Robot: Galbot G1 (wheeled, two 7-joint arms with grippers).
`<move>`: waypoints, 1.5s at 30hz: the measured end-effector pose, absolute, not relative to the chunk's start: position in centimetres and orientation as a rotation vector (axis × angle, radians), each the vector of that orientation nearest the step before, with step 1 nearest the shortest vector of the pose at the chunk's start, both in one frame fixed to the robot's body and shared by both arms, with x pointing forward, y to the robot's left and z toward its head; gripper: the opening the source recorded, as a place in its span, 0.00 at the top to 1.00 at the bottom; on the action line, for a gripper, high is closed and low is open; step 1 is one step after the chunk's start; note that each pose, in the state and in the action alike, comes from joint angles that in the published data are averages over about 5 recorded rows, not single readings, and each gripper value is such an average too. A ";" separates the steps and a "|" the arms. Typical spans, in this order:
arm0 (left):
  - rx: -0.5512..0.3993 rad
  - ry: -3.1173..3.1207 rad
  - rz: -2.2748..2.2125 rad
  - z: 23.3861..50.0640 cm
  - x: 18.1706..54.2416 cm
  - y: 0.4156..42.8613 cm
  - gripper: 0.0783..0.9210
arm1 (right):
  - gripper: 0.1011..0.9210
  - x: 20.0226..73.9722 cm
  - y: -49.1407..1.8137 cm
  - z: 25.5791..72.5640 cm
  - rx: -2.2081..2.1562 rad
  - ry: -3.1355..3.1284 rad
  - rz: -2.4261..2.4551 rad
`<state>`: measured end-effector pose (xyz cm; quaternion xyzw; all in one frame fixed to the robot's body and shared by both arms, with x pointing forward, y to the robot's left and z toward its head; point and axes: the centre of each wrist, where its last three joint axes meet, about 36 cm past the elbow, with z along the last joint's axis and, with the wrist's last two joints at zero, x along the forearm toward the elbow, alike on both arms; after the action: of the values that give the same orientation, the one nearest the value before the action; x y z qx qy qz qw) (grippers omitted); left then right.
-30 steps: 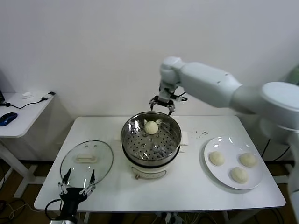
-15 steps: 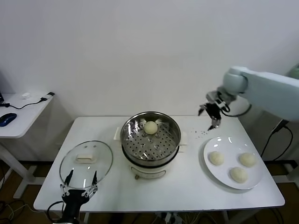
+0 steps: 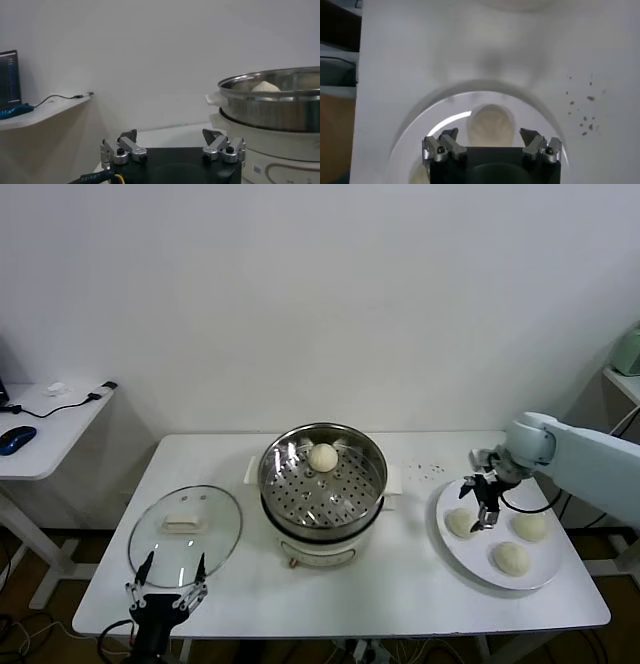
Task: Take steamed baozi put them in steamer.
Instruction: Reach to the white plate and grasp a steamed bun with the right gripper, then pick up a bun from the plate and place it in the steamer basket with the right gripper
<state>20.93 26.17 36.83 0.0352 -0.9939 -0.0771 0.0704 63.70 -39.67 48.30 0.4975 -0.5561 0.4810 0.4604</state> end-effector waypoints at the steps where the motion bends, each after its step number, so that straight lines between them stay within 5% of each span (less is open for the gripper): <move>1: 0.108 -2.988 -0.233 36.8 20.9 26.2 0.12 | 0.12 63.8 -39.7 47.9 1.217 -1.370 1.180; 11: 0.112 -2.979 -0.241 36.4 20.9 26.2 0.12 | 0.14 64.6 -39.7 45.5 1.181 -1.373 1.153; 21: 0.114 -2.979 -0.245 36.3 20.8 26.3 0.12 | 0.44 65.0 -39.8 45.1 1.171 -1.374 1.124; 28: 0.116 -2.979 -0.249 36.3 20.6 26.4 0.12 | 0.49 65.2 -40.4 46.3 1.155 -1.397 1.111; 45: 0.088 -2.989 -0.238 36.4 20.5 25.7 0.12 | 0.49 70.5 -34.7 63.4 1.215 -1.573 1.161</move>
<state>20.54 25.69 36.44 0.0293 -0.9939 -0.0793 0.0711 70.47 -34.72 63.35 0.4819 -0.6240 0.4604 0.4078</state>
